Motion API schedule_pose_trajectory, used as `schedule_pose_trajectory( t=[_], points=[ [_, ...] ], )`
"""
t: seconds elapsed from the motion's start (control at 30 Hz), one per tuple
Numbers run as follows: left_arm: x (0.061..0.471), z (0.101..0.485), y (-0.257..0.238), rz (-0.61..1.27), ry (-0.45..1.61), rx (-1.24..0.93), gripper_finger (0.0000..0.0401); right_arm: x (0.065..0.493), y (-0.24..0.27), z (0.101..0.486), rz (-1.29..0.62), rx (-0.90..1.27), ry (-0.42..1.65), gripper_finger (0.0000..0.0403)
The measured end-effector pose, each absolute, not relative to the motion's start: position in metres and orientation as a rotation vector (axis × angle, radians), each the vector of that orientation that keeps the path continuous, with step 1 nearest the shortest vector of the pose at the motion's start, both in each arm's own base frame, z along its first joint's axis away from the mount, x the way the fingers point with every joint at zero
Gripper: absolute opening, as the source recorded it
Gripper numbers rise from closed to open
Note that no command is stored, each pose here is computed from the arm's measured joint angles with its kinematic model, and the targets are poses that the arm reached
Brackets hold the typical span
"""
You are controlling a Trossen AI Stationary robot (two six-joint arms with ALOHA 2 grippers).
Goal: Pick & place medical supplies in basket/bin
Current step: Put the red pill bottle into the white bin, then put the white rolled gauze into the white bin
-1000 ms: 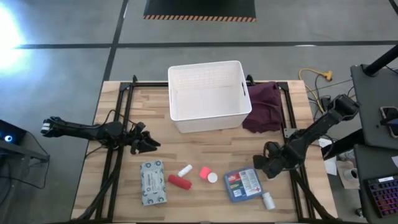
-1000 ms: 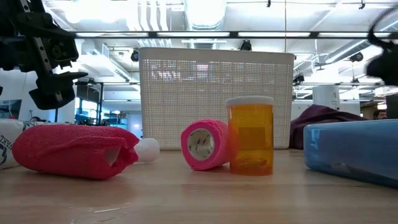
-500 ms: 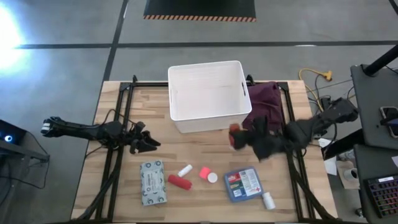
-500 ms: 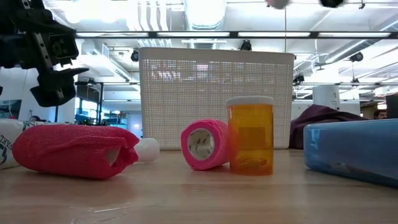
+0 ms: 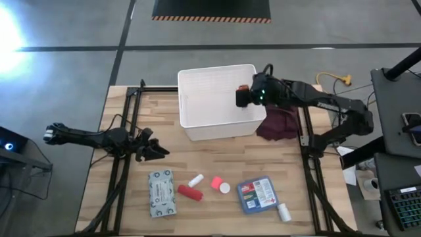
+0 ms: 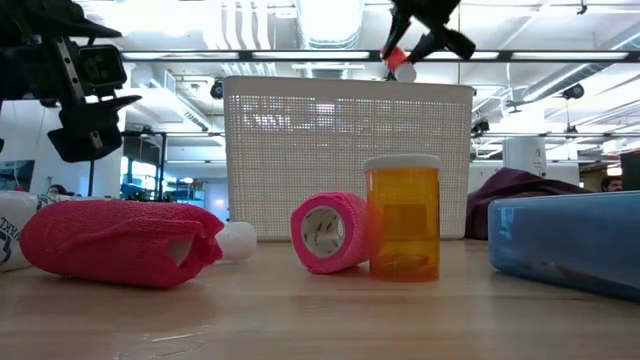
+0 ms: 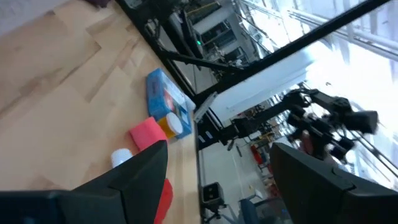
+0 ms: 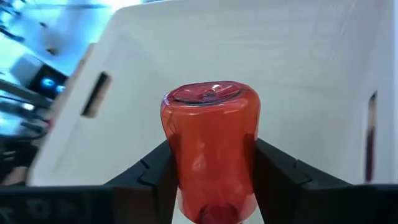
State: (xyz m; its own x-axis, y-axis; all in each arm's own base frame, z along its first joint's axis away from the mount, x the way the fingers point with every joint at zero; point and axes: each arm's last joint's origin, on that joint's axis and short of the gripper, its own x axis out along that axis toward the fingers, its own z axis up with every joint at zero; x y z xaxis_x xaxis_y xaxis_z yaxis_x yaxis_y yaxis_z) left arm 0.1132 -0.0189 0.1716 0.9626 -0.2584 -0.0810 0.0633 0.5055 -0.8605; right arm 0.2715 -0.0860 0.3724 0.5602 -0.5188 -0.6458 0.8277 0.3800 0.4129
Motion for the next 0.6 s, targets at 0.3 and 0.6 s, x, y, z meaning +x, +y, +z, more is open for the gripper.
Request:
schedule_pose_trajectory(
  t=[0.3, 0.6],
  points=[
    [0.112, 0.174, -0.026, -0.263, 0.228, -1.024, 0.0262, 0.297, -0.104, 0.348, -0.853, 0.631, 0.623, 0.0257],
    [0.112, 0.174, -0.027, -0.261, 0.237, -1.070, 0.0262, 0.293, -0.087, 0.368, -0.772, 0.407, 0.631, 0.0339]
  ],
)
